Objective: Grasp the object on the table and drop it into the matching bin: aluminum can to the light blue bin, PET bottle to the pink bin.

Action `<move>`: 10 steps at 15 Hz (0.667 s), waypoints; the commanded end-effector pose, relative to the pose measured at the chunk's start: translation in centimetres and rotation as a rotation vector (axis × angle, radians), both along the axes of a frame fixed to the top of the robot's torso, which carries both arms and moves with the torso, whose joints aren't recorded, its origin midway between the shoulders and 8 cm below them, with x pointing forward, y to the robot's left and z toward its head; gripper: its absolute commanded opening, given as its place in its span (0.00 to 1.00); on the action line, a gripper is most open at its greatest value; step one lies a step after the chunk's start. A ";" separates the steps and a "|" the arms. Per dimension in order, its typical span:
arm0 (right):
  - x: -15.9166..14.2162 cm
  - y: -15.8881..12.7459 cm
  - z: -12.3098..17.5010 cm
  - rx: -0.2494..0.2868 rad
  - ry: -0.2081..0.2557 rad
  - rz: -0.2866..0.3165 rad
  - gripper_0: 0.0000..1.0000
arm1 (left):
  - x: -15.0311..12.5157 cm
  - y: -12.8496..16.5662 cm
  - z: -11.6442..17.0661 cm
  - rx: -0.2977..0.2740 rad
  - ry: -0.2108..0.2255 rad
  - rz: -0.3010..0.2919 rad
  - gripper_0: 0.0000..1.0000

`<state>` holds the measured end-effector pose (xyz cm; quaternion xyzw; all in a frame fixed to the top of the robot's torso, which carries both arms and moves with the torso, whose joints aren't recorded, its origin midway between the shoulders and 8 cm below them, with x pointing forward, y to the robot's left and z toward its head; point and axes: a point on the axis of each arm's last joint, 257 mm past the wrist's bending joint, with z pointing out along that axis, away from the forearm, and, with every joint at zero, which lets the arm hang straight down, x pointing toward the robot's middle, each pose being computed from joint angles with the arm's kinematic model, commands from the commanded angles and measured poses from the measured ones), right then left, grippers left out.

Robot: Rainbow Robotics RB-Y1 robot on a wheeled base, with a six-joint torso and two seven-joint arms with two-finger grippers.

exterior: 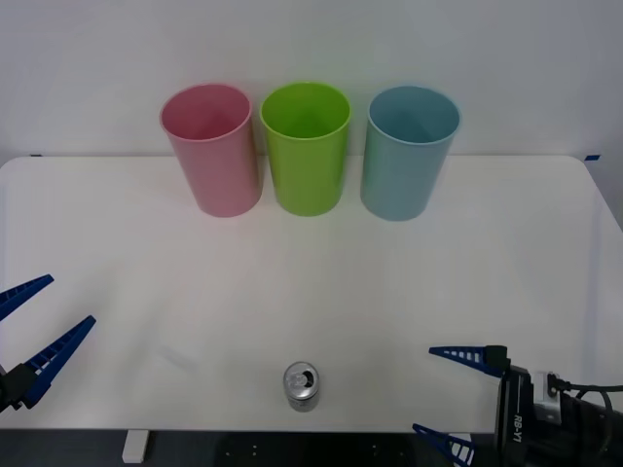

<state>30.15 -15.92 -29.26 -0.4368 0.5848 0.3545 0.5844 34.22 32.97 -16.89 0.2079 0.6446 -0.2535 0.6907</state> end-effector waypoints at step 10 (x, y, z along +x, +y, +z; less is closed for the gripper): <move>0.8 9.1 -3.1 -0.003 0.023 0.000 1.00 | 0.0 0.0 0.0 0.000 0.000 0.000 1.00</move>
